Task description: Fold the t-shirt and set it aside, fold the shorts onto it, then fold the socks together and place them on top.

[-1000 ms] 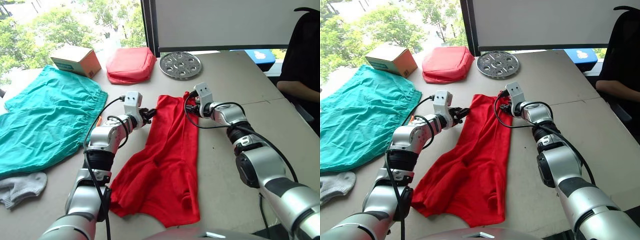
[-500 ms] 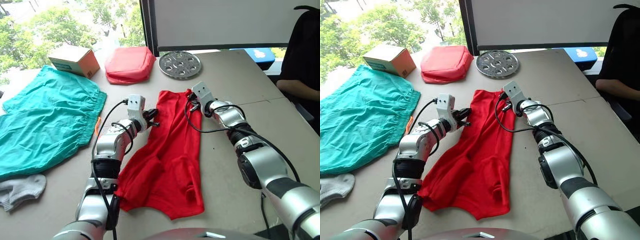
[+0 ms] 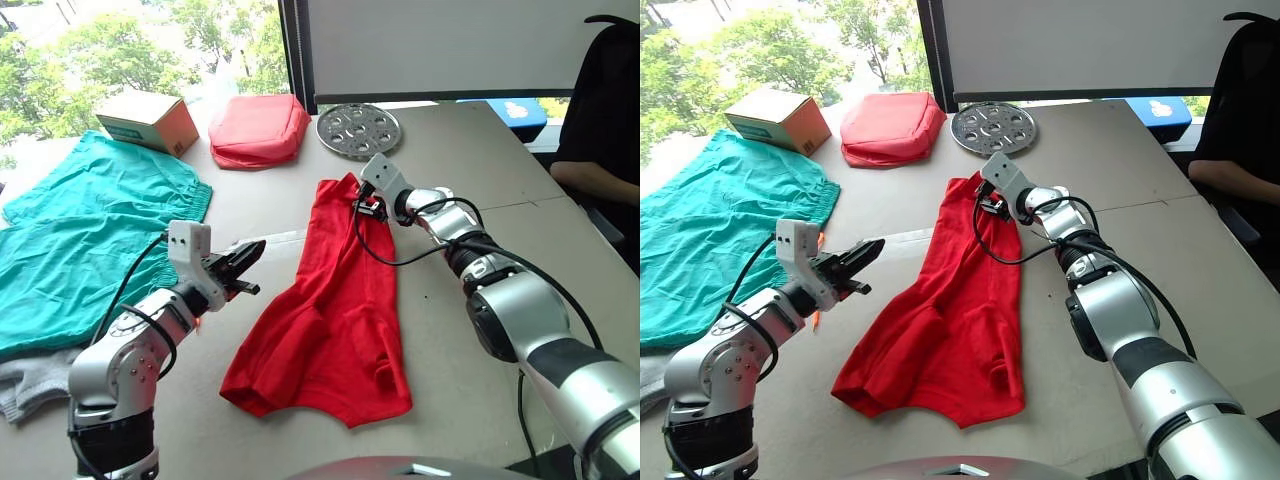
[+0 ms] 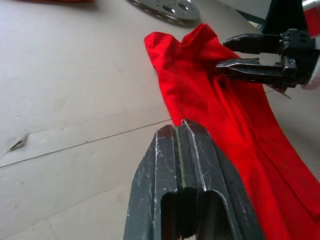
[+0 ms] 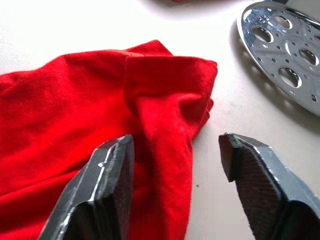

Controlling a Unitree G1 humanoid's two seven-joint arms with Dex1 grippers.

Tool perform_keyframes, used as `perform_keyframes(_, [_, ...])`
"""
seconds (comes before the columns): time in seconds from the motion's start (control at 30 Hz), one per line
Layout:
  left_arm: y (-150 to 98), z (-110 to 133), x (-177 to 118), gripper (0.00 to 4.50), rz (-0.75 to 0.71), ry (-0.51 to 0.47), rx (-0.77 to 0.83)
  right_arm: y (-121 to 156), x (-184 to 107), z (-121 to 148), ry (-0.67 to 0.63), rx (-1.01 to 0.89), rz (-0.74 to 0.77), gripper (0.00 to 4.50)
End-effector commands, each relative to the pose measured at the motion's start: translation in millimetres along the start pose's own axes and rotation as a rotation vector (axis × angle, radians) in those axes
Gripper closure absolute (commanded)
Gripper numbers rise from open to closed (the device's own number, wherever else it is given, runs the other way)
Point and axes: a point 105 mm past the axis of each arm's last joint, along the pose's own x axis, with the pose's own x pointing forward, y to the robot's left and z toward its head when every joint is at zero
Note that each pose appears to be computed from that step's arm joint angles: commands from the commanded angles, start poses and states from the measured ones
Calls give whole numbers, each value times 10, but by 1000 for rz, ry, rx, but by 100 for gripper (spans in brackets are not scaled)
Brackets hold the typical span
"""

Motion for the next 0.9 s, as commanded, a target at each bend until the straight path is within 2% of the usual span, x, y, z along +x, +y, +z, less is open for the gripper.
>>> perform_keyframes(0.03, [-304, 149, -242, 450, -214, 13, 79, 9, -472, 119, -138, -30, 104, 53])
perform_keyframes(0.13, [-441, 128, -451, 450, -339, 71, 121, 378, -1144, 147, -226, -185, 237, 53])
perform_keyframes(0.23, [-504, -36, -689, 450, -484, 176, 288, 795, -1699, -111, -146, -386, 360, 53])
perform_keyframes(0.3, [-489, -180, -843, 450, -582, 260, 388, 935, -1931, -330, -65, -473, 409, 53])
perform_keyframes(0.33, [-457, -255, -917, 450, -623, 300, 423, 980, -2012, -405, -45, -493, 417, 0])
perform_keyframes(0.43, [-354, -385, -1002, 450, -666, 341, 451, 1021, -2075, -474, -37, -451, 371, 0])
perform_keyframes(0.5, [-300, -433, -980, 450, -661, 333, 452, 962, -2004, -432, -57, -411, 297, 0])
perform_keyframes(0.57, [-302, -479, -961, 450, -664, 328, 448, 828, -1835, -230, -140, -233, 191, 0])
perform_keyframes(0.67, [-386, -512, -910, 450, -665, 300, 433, 664, -1428, 97, -225, 28, 142, 0])
perform_keyframes(0.77, [-402, -553, -886, 450, -630, 292, 402, 546, -985, 248, -188, 212, 150, 73])
perform_keyframes(0.83, [-412, -569, -889, 450, -609, 284, 385, 473, -722, 269, -148, 278, 146, 162])
perform_keyframes(0.9, [-417, -598, -913, 450, -597, 287, 387, 381, -479, 247, -104, 303, 113, 275])
